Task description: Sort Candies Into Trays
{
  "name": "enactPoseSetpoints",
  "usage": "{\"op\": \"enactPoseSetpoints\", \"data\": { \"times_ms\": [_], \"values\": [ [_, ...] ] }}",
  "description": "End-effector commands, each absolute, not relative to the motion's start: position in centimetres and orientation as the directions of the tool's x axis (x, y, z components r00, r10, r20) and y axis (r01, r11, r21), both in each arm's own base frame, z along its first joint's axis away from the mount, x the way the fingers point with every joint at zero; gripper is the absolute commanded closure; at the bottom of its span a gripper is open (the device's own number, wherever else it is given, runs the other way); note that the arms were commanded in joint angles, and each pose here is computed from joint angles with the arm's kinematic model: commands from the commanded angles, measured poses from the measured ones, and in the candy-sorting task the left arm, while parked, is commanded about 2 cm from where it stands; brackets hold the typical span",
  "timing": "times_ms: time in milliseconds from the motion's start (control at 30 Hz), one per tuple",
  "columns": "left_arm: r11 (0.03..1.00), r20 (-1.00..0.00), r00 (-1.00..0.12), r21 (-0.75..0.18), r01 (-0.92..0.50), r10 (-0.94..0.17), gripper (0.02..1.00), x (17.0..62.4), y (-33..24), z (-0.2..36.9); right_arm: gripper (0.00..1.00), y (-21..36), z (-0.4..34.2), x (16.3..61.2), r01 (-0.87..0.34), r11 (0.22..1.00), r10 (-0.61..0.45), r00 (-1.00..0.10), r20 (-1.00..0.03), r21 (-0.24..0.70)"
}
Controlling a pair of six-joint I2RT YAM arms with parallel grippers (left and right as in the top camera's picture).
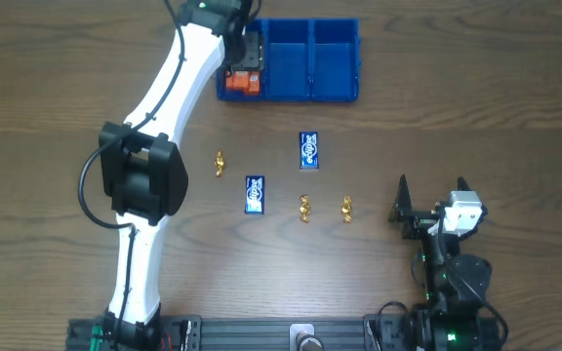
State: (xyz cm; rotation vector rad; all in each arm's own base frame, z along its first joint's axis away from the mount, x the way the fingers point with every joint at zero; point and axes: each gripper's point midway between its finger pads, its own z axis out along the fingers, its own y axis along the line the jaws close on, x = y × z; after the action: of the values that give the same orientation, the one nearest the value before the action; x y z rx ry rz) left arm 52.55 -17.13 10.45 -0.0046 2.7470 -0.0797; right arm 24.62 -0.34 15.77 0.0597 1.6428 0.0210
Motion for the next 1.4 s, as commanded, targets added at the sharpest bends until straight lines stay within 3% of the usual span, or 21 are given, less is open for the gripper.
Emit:
{"op": "enactPoseSetpoints", "data": {
  "times_ms": [33,200,367,567,800,1000,1400],
  "values": [
    [0.994,-0.433,-0.901,-0.111,0.021,-0.030,0.020,52.7,-17.7,13.4,0.003,-0.5,15.7,24.6,0.029,0.999,0.040,-0.075,-0.996,0.038],
    [0.982,-0.631,-0.772,-0.182,0.050,-0.078,0.020,51.4,-17.8,23.0,0.003,-0.5,15.7,24.6,0.029,0.999,0.040,-0.075,-0.996,0.038],
    [0.970,-0.833,-0.529,-0.231,0.068,-0.161,0.020,45.5,-13.8,32.2,0.003,-0.5,15.7,24.6,0.029,0.999,0.040,-0.075,-0.996,0.038],
    [0.985,-0.959,-0.262,-0.138,0.106,-0.106,0.020,36.9,-8.4,36.3,0.003,-0.5,15.7,24.6,0.029,0.999,0.040,-0.075,-0.996,0.038],
    [0.991,-0.984,-0.122,-0.132,0.017,-0.129,0.020,29.0,-2.4,32.8,0.003,-0.5,15.7,24.6,0.029,0.999,0.040,-0.075,-0.996,0.038],
    [0.991,-0.991,-0.018,-0.136,0.004,-0.136,0.020,25.1,-0.3,27.1,0.003,-0.5,15.7,24.6,0.029,0.999,0.040,-0.075,-0.996,0.038],
    [0.991,-0.989,-0.058,-0.137,0.005,-0.136,0.020,24.5,-0.4,16.5,0.003,-0.5,15.7,24.6,0.029,0.999,0.040,-0.075,-0.996,0.038]
  ]
}}
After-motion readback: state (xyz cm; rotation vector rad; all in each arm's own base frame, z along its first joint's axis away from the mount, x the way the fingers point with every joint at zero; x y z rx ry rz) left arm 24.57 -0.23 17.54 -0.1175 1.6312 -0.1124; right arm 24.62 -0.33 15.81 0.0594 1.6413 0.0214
